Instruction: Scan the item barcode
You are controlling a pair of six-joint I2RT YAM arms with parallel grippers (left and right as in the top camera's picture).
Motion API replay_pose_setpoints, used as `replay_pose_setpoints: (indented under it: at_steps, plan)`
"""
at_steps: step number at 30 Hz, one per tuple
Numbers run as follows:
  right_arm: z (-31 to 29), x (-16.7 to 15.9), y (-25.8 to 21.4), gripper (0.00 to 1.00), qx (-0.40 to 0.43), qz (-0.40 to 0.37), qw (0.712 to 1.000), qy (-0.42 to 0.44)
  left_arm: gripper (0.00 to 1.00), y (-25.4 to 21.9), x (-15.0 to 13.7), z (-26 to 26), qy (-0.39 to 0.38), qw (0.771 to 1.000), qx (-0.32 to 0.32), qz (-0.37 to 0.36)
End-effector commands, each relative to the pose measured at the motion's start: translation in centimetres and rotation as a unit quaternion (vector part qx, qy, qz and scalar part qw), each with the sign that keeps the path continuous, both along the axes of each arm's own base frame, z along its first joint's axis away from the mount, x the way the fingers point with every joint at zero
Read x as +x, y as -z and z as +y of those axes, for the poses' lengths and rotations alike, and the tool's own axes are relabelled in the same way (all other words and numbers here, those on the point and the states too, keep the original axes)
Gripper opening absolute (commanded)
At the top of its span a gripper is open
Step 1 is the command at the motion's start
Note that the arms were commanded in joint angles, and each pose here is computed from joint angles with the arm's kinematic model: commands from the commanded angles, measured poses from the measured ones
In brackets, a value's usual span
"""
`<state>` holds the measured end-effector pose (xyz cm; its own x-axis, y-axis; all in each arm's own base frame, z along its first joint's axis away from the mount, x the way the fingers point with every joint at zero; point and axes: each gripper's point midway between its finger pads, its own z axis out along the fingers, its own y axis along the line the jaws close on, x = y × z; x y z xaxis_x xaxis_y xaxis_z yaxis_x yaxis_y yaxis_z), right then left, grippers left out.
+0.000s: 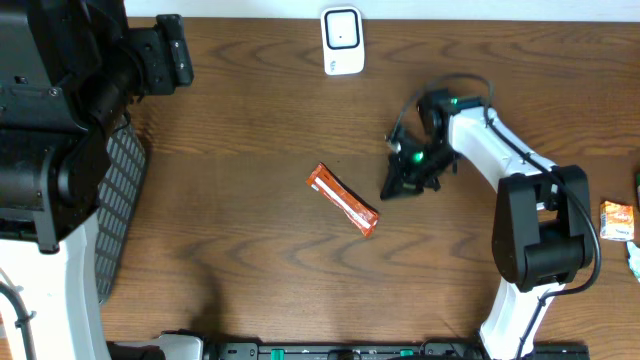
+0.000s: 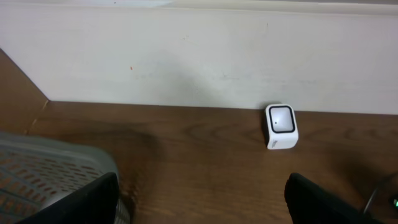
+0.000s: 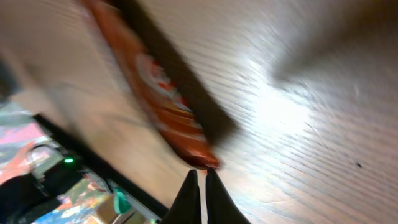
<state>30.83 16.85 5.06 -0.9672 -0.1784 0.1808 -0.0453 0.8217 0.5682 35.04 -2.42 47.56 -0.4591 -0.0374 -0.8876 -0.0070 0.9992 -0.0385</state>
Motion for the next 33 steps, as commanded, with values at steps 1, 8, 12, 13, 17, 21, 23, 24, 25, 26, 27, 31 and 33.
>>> replay_pose_setpoints:
  at_steps: [1, 8, 12, 13, 17, 21, 23, 24, 25, 26, 27, 31, 33]
  plan:
    - [2.8, 1.3, -3.7, 0.01, 0.123, -0.037, 0.991, -0.029, 0.85, 0.0, -0.2, 0.4, -0.005, 1.000, 0.009, -0.001]
    - [5.4, -0.1, -3.9, 0.01, 0.191, -0.039, 0.979, -0.063, 0.85, 0.0, -0.2, 0.4, -0.005, 1.000, 0.009, -0.001]
    - [7.0, -1.6, -2.8, 0.01, 0.194, -0.020, 0.977, -0.088, 0.85, 0.0, -0.2, 0.4, -0.005, 1.000, 0.009, -0.001]
    - [7.5, -1.9, -2.5, 0.01, 0.195, -0.019, 0.976, -0.096, 0.85, 0.0, -0.2, 0.4, -0.005, 1.000, 0.009, -0.001]
    - [8.8, -2.3, -1.1, 0.01, 0.196, -0.017, 0.974, -0.115, 0.85, 0.0, -0.2, 0.4, -0.005, 1.000, 0.009, -0.001]
    - [9.2, -2.6, 0.9, 0.01, 0.192, -0.001, 0.974, -0.118, 0.85, 0.0, -0.2, 0.4, -0.005, 1.000, 0.009, -0.001]
    - [9.1, -2.7, 2.1, 0.01, 0.188, 0.010, 0.975, -0.116, 0.85, 0.0, -0.2, 0.4, -0.005, 1.000, 0.009, -0.001]
    - [8.9, -2.7, 2.9, 0.01, 0.182, 0.016, 0.976, -0.115, 0.85, 0.0, -0.2, 0.4, -0.005, 1.000, 0.009, -0.001]
    - [8.8, -2.7, 3.7, 0.01, 0.176, 0.022, 0.978, -0.112, 0.85, 0.0, -0.2, 0.4, -0.005, 1.000, 0.009, -0.001]
    - [8.7, -2.7, 4.7, 0.01, 0.170, 0.035, 0.979, -0.105, 0.85, 0.0, -0.2, 0.4, -0.005, 1.000, 0.009, -0.001]
    - [8.7, -2.8, 5.3, 0.01, 0.168, 0.042, 0.980, -0.102, 0.85, 0.0, -0.2, 0.4, -0.005, 1.000, 0.009, -0.001]
    - [9.0, -3.5, 7.5, 0.01, 0.181, 0.092, 0.977, -0.073, 0.85, 0.0, -0.2, 0.4, -0.005, 1.000, 0.009, -0.001]
    - [9.1, -3.6, 7.8, 0.01, 0.182, 0.099, 0.976, -0.070, 0.85, 0.0, -0.2, 0.4, -0.005, 1.000, 0.009, -0.001]
